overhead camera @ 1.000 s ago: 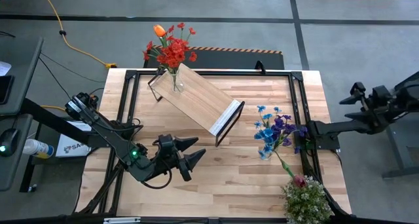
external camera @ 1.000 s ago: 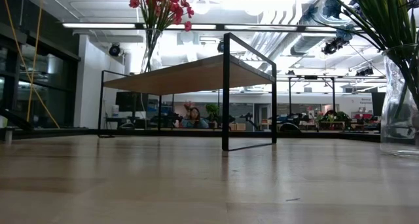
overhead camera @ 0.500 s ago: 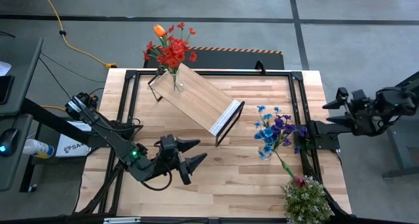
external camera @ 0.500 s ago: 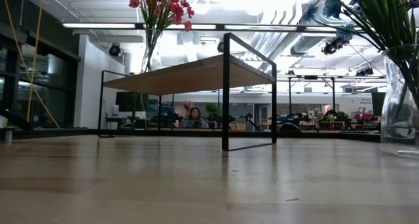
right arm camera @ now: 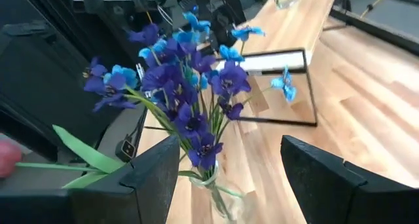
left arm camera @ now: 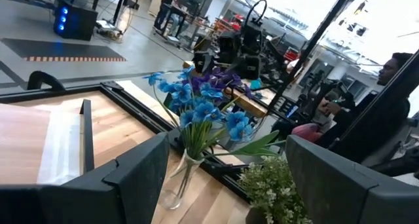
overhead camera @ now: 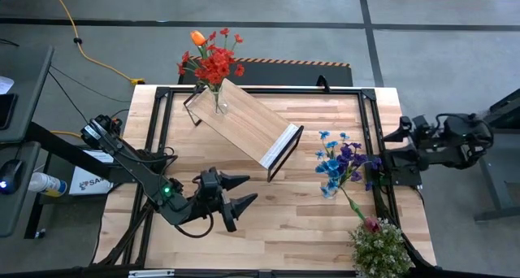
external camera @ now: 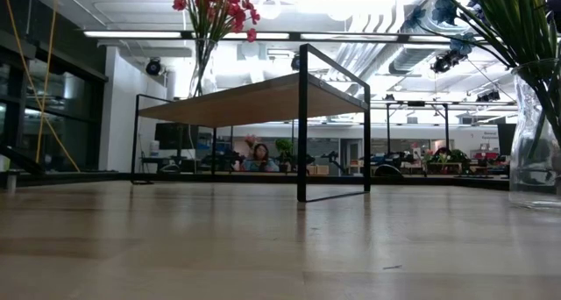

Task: Pick and place flowers into a vace then onto a shelf
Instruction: Put the transparent vase on the shelf

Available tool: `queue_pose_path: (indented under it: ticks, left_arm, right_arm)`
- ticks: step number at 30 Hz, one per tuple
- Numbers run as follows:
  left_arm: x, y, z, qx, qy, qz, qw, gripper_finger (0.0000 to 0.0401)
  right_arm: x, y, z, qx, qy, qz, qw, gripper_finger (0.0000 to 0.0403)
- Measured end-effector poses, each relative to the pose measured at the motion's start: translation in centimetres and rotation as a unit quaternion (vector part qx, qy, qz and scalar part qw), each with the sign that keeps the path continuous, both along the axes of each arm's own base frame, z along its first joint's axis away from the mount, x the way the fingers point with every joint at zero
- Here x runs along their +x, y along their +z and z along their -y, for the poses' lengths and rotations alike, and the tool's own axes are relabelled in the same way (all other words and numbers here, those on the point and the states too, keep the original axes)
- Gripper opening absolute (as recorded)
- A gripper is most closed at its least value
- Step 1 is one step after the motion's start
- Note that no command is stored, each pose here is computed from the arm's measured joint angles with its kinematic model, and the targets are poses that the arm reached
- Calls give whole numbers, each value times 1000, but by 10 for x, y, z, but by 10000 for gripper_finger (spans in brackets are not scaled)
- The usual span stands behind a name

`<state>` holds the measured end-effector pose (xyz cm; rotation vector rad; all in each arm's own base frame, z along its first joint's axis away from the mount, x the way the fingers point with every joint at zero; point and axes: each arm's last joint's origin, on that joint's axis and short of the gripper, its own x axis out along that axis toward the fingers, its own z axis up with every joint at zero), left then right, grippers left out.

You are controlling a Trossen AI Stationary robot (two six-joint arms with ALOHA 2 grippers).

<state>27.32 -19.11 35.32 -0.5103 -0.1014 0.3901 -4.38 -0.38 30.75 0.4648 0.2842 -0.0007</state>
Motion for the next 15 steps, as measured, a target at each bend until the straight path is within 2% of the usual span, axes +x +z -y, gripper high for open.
queue_pose_path:
  ticks: [6, 11, 15]
  left_arm:
    - [0, 0, 1, 0, -16, 0, 1000, 337]
    - [0, 0, 1, 0, -21, 0, 1000, 337]
    - [0, 0, 1, 1, -21, 0, 1000, 337]
  right_arm:
    - [1, -4, -1, 45, 4, -22, 999, 256]
    - [-23, -7, 4, 102, -71, -84, 989, 256]
    - [-35, -2, 5, 140, -90, -80, 983, 256]
